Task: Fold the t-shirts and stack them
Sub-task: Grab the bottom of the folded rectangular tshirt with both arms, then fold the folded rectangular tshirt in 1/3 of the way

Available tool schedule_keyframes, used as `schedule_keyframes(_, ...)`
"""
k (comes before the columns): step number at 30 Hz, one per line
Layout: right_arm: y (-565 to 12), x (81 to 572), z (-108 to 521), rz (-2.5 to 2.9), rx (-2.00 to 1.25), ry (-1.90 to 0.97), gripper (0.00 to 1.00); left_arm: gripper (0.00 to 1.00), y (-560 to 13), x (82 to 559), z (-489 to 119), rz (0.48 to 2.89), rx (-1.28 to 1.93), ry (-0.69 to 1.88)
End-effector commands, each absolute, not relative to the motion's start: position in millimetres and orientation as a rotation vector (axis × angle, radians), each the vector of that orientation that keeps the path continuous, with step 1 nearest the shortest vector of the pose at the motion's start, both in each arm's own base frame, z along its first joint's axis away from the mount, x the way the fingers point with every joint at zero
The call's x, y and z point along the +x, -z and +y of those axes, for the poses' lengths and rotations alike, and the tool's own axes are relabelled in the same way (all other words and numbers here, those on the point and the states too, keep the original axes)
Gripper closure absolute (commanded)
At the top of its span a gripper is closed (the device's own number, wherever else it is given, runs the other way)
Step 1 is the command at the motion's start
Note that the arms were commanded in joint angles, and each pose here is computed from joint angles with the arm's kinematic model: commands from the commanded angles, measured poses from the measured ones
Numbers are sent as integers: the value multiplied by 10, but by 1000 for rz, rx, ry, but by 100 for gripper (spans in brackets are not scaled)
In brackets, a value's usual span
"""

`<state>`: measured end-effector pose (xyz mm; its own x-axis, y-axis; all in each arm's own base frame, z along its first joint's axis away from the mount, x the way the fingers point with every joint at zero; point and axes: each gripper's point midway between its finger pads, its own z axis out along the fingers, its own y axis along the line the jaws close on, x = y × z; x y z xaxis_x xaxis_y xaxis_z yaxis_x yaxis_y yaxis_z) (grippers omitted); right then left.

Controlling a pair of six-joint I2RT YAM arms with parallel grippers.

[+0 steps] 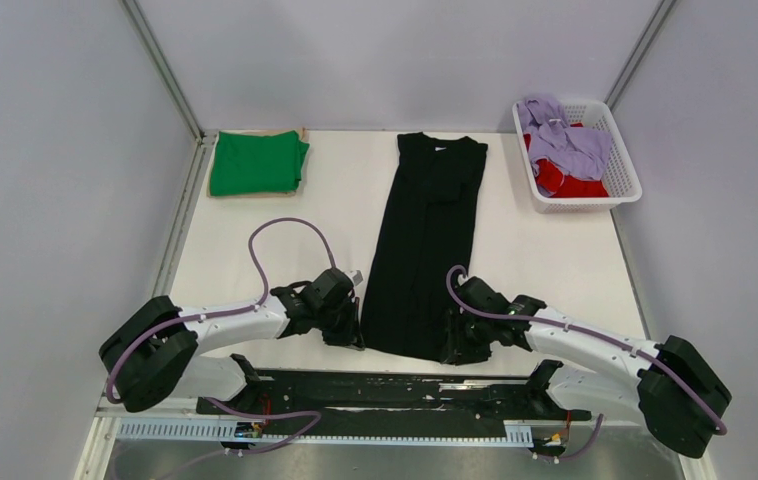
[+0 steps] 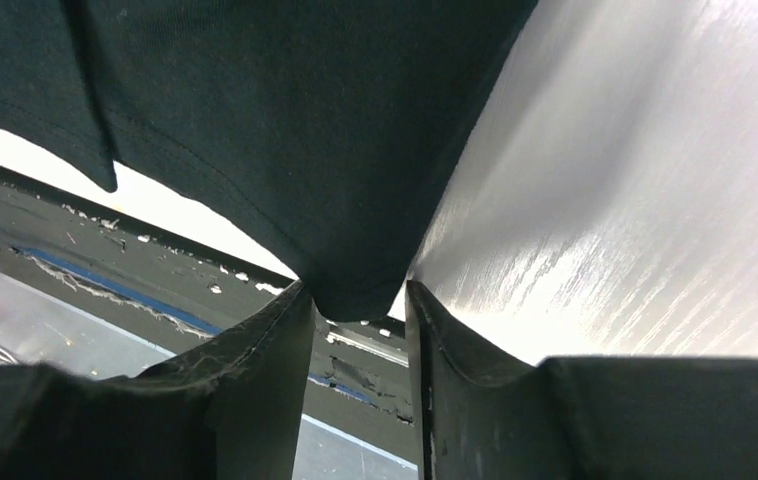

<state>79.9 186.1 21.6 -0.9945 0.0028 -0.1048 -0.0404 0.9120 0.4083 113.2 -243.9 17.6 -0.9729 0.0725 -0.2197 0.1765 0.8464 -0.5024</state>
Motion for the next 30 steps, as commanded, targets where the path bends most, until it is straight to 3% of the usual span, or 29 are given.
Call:
schedule_keyframes(1,-201,960,1920,2900,-4,-627,65,100,-214,1217,-2452,2784,173,796)
schedule_keyframes(6,-294,1103,2007,2838,-28,-645,89,100,-382,1337,-2569,2712,181,843)
schedule_keyframes(11,-586,1333,2140,2717,-35,-691,100,100,-686,1568,-2690,2606,209,840)
schedule_keyframes(22,-1120,2253,1932,2416,123,-559,100,100,-1265,2565,-2835,2436,136,814)
schedule_keyframes(30,-1297,3045,1735,2299,246,-550,100,100,-1236,3503,-2939,2413,141,739)
